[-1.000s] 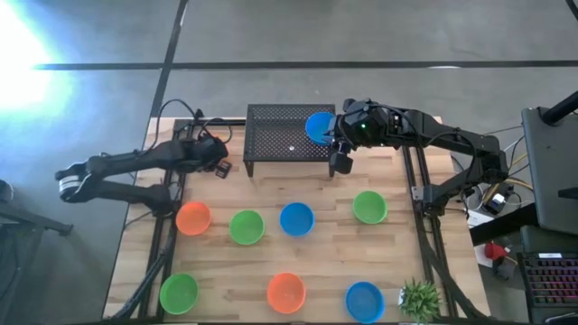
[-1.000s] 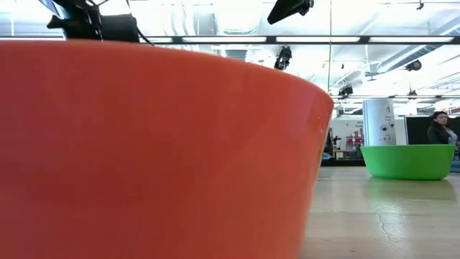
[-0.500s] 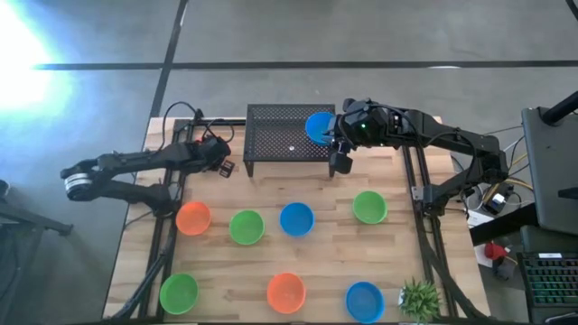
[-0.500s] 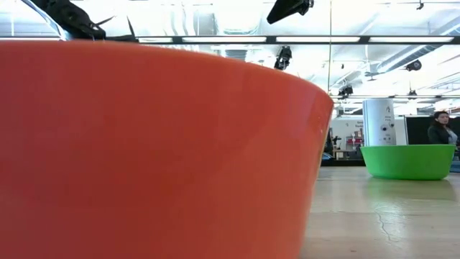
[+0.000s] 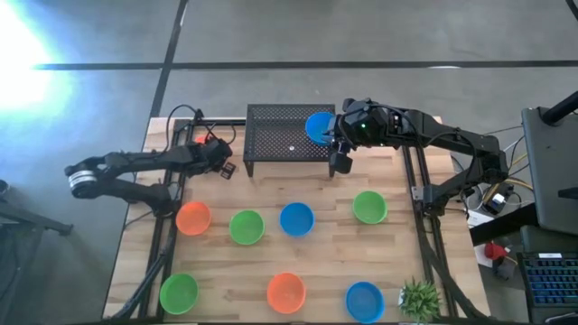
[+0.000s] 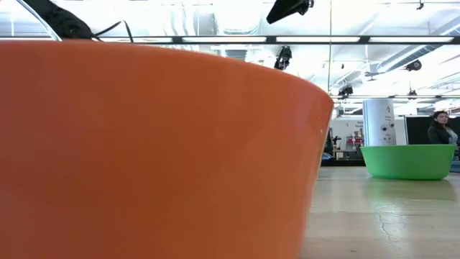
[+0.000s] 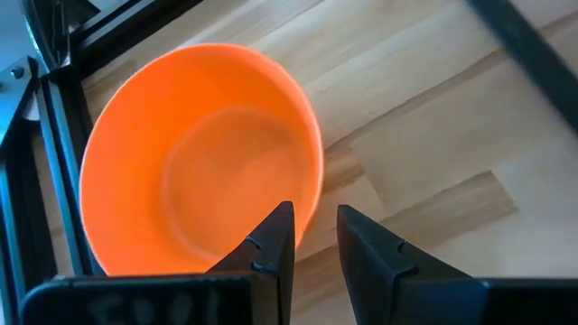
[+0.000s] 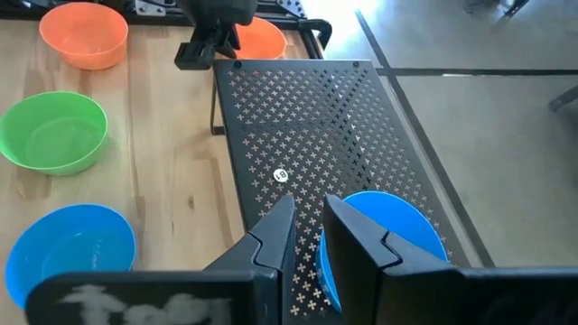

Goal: Pick & Place Mini bowls
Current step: Put the top orange bowl on the shelf

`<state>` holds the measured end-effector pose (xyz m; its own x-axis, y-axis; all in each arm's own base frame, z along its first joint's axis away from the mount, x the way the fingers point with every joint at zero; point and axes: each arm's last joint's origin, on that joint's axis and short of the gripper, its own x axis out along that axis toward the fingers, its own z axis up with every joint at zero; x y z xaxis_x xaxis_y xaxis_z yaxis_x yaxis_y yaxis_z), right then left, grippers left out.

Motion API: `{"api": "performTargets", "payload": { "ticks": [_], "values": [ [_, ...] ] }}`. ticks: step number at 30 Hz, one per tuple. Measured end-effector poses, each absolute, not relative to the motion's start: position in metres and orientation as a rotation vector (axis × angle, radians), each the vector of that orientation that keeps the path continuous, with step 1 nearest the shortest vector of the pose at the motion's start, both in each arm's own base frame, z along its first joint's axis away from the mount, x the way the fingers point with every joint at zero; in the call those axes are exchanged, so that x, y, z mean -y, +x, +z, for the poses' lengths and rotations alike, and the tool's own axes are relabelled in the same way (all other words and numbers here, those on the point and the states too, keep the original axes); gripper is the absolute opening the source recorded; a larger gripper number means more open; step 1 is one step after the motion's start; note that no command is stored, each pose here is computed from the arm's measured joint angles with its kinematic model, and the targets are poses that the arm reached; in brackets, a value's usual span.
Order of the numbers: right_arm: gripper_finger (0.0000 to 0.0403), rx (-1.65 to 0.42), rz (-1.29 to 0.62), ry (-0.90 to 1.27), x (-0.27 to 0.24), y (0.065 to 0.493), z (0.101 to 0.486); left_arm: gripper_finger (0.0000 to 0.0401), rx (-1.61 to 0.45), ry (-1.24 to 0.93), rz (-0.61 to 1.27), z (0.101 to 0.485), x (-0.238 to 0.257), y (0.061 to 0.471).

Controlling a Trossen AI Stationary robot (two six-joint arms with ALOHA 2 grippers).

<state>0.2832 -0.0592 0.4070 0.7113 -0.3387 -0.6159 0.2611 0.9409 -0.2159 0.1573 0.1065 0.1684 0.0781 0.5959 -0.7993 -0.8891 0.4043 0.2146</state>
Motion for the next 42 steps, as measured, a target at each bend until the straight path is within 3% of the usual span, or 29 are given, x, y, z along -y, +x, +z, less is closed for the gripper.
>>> {"api": "performTargets", "payload": {
  "ticks": [13,19,24,42],
  "values": [
    [0.0057,-0.704,-0.337,-0.117,0.059,0.283,0.407,0.0076,-1.061,-0.322,1.124,0.155,-0.111,0.163],
    [0.0057,-0.704,-0.339,-0.118,0.059,0.283,0.407,0.0011,-1.099,-0.289,1.101,0.152,-0.111,0.164],
    [0.0057,-0.704,-0.339,-0.118,0.059,0.283,0.407,0.0003,-1.112,-0.255,1.070,0.156,-0.110,0.162],
    [0.0057,-0.704,-0.339,-0.117,0.059,0.283,0.407,0.0001,-1.094,-0.150,0.995,0.279,-0.115,0.171]
  ]
}}
